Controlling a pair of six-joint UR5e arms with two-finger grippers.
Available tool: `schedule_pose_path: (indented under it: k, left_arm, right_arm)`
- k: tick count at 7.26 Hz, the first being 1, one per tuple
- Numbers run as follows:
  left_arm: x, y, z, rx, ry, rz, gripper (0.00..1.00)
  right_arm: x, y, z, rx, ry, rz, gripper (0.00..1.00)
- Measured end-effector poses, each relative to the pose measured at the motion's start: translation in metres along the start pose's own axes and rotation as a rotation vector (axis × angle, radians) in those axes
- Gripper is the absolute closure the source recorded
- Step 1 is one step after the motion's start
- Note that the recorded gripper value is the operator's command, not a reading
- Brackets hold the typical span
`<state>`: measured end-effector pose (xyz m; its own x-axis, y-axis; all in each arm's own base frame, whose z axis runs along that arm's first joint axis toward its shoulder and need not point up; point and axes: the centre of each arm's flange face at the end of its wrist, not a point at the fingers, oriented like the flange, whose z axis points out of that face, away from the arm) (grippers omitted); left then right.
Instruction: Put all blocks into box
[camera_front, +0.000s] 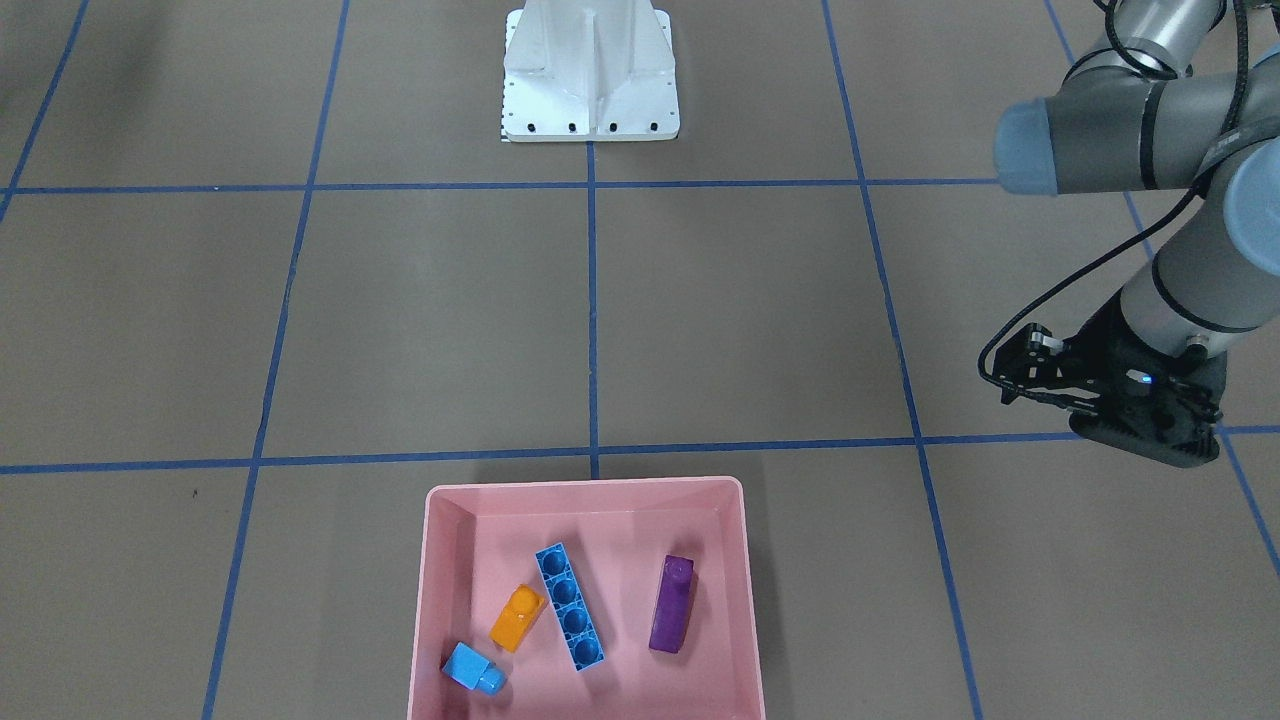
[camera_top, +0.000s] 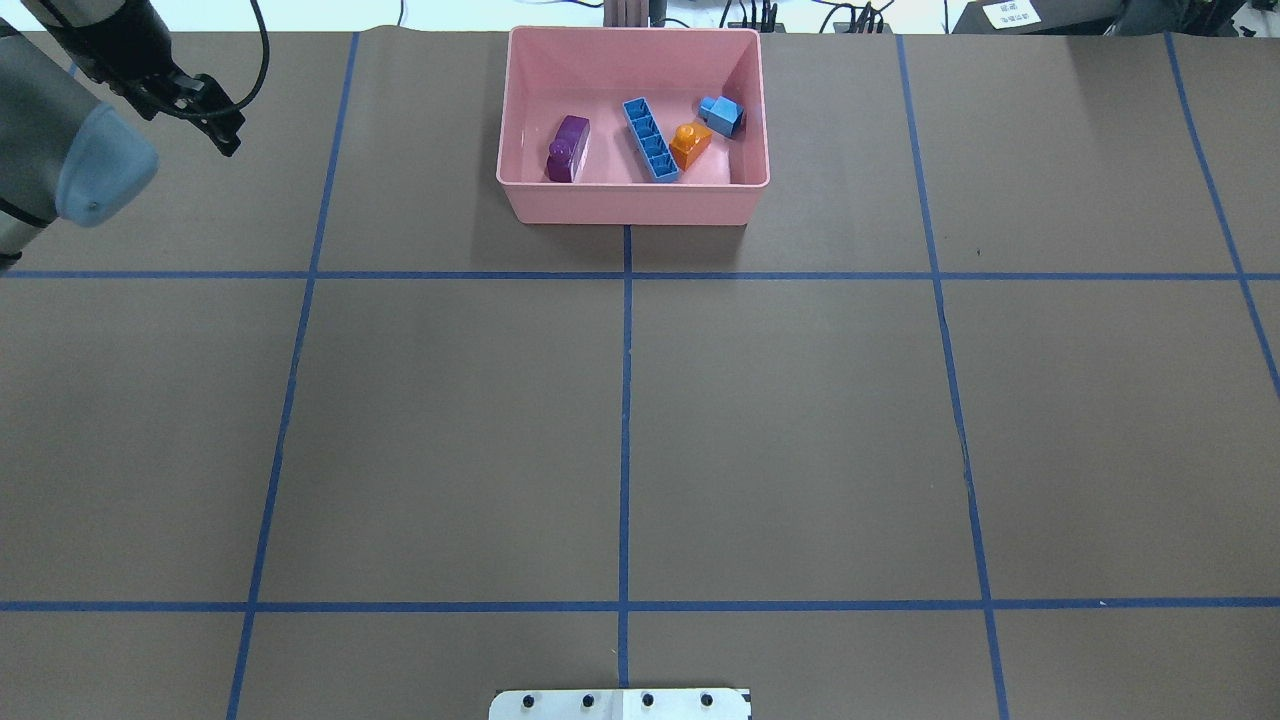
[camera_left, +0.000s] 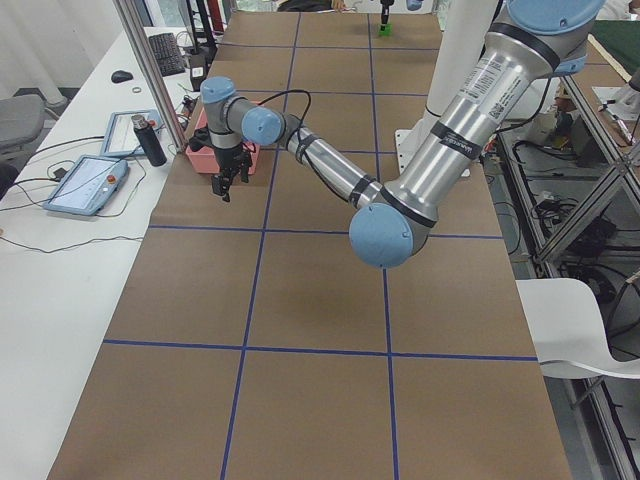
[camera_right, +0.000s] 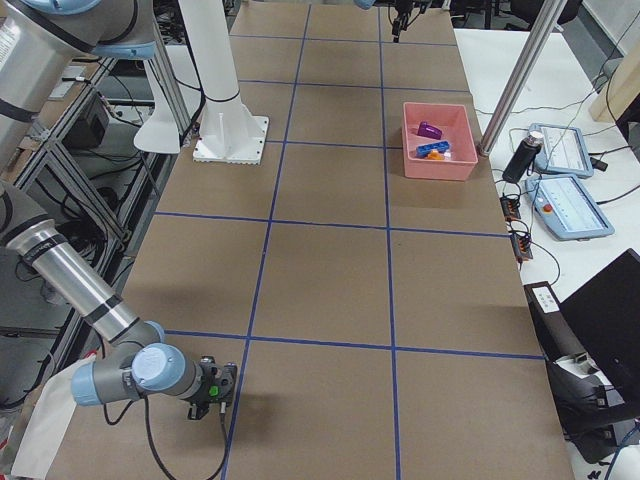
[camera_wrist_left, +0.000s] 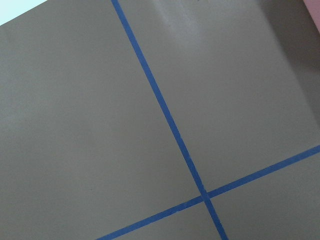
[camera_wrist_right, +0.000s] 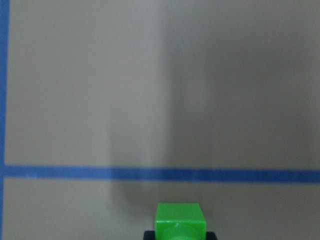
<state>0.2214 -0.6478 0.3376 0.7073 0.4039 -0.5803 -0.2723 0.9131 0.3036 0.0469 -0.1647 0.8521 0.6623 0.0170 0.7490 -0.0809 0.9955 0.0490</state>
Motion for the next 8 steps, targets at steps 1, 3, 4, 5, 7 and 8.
schedule_pose_path:
  k: [1,3,4,5,7,8]
  left_arm:
    - [-0.007,0.004,0.003,-0.005,-0.003,-0.010,0.00]
    - [-0.028,0.015,0.009,-0.016,-0.011,-0.038,0.00]
    - [-0.046,0.028,0.018,-0.034,-0.020,-0.062,0.00]
    - [-0.068,0.043,0.030,-0.058,-0.033,-0.093,0.00]
    - [-0.106,0.058,0.023,-0.052,-0.045,-0.146,0.00]
    - [-0.127,0.066,0.015,-0.042,-0.049,-0.168,0.00]
  right_arm:
    - [-0.016,-0.067,-0.004,0.016,-0.010,0.006,1.00]
    - [-0.070,-0.205,-0.036,0.022,-0.011,0.032,1.00]
    - [-0.111,-0.273,-0.064,0.013,-0.005,0.047,1.00]
    - [-0.158,-0.338,-0.095,0.000,0.003,0.061,1.00]
    - [-0.249,-0.427,-0.135,-0.027,0.012,0.052,1.00]
    - [-0.298,-0.457,-0.142,-0.042,0.015,0.047,1.00]
